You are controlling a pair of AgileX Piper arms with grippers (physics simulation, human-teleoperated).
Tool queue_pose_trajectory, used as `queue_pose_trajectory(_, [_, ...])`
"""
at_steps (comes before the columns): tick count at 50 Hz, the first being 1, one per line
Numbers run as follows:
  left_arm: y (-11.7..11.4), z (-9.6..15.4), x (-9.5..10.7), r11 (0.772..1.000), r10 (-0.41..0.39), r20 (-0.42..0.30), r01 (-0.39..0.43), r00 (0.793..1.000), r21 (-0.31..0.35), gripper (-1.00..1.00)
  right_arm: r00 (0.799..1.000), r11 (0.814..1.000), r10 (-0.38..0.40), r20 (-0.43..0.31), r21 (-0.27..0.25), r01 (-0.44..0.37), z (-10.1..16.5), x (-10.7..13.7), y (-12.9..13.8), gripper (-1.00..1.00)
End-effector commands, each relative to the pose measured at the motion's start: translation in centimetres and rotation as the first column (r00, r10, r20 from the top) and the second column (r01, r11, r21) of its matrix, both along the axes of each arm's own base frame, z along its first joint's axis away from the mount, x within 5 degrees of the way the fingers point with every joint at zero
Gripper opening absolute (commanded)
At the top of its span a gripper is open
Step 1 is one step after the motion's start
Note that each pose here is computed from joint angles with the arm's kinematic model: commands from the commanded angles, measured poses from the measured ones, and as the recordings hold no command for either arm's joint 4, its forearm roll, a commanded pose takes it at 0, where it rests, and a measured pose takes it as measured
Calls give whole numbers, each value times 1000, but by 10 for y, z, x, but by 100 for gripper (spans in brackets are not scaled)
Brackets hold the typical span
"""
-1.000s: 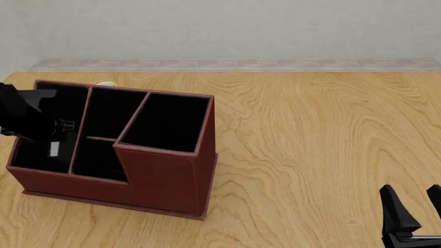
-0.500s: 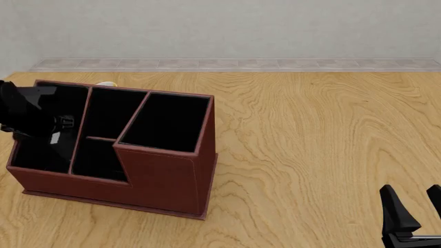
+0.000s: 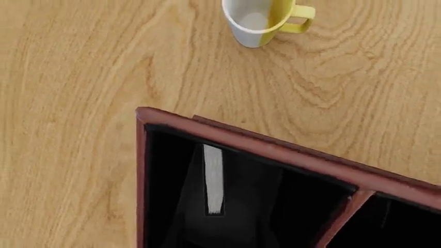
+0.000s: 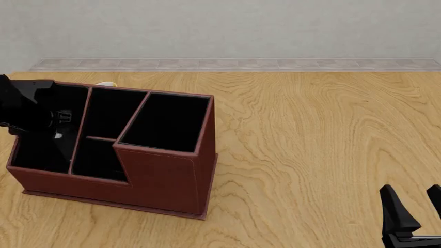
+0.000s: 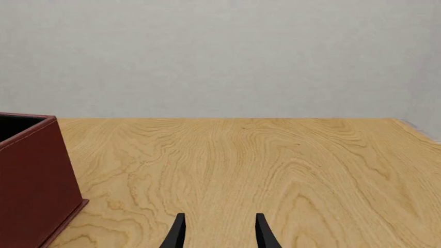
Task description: Pick up the book and place it in the left compartment of the caddy.
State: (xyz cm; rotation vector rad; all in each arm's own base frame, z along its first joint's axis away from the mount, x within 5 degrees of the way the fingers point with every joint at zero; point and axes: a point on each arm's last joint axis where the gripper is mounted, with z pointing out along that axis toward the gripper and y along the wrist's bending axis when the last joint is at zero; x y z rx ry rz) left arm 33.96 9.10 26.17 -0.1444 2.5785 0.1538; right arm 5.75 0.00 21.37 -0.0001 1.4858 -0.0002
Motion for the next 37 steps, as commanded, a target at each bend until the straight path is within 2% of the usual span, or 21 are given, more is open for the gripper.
queue_pose_trajectory(1, [-9,25,-14,1000,-9,25,9,1000,3,100,1000,1000,0,1,0,0,0,0,0,100])
queue_pose_trajectory(9, [-19,49,-37,1000,-13,54,13,998,4,100,1000,1000,0,1,0,0,0,0,0,100])
queue_pose_trajectory(19, [-29,83,-77,1000,-13,93,12,996,10,100,1000,1000,0,1,0,0,0,0,0,100])
queue_pose_trajectory(37, [-61,122,-159,1000,-26,184,28,983,-10,100,1000,1000,0,1,0,0,0,0,0,100])
